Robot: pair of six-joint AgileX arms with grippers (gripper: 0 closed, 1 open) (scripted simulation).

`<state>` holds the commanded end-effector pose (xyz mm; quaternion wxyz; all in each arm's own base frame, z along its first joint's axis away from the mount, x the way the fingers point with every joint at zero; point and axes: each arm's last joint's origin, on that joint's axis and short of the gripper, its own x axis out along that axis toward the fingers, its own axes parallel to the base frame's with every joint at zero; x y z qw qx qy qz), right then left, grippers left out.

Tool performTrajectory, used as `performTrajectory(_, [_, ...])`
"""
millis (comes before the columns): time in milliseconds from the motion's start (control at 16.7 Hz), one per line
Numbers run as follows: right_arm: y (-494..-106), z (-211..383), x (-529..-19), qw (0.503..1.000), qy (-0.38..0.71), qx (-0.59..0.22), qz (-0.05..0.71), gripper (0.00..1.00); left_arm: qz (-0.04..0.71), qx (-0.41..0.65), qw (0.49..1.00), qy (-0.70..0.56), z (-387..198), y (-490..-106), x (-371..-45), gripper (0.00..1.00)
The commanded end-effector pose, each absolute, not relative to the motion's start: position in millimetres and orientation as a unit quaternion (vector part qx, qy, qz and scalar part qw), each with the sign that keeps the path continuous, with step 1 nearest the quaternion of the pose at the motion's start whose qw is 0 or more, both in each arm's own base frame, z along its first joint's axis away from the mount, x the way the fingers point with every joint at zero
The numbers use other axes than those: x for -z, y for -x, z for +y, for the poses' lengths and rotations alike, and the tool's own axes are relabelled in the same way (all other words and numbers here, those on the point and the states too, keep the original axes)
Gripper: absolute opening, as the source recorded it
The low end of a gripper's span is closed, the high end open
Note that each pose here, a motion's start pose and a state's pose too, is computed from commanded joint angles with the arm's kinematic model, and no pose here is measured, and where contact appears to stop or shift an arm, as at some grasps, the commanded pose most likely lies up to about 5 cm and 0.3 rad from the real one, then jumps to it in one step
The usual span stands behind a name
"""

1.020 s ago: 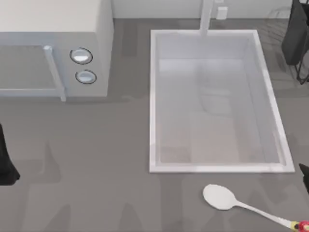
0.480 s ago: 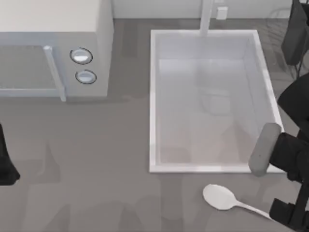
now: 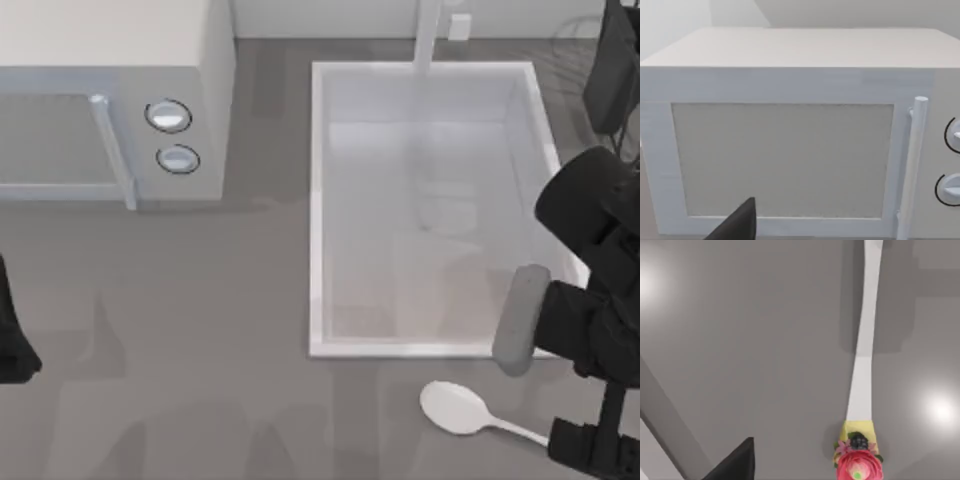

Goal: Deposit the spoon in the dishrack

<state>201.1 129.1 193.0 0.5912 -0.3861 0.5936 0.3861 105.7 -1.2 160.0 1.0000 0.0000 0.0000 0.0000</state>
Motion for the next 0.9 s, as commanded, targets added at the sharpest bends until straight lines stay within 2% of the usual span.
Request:
performTrajectory(240, [-203,131,-176,0.588,0.387,-0.388,0.595,1.00,0.000,0.000,1.000,0.000,-1,-106,-160,1.00])
performTrajectory(660, [-203,132,-105,0.591,0.388,-0.388,0.591,1.00,0.000,0.000,1.000,0.000,-1,-106,-160,1.00])
performTrajectory(900, [-201,130,-93,0.589,0.388,-0.388,0.593,1.00,0.000,0.000,1.000,0.000,-1,-106,-160,1.00])
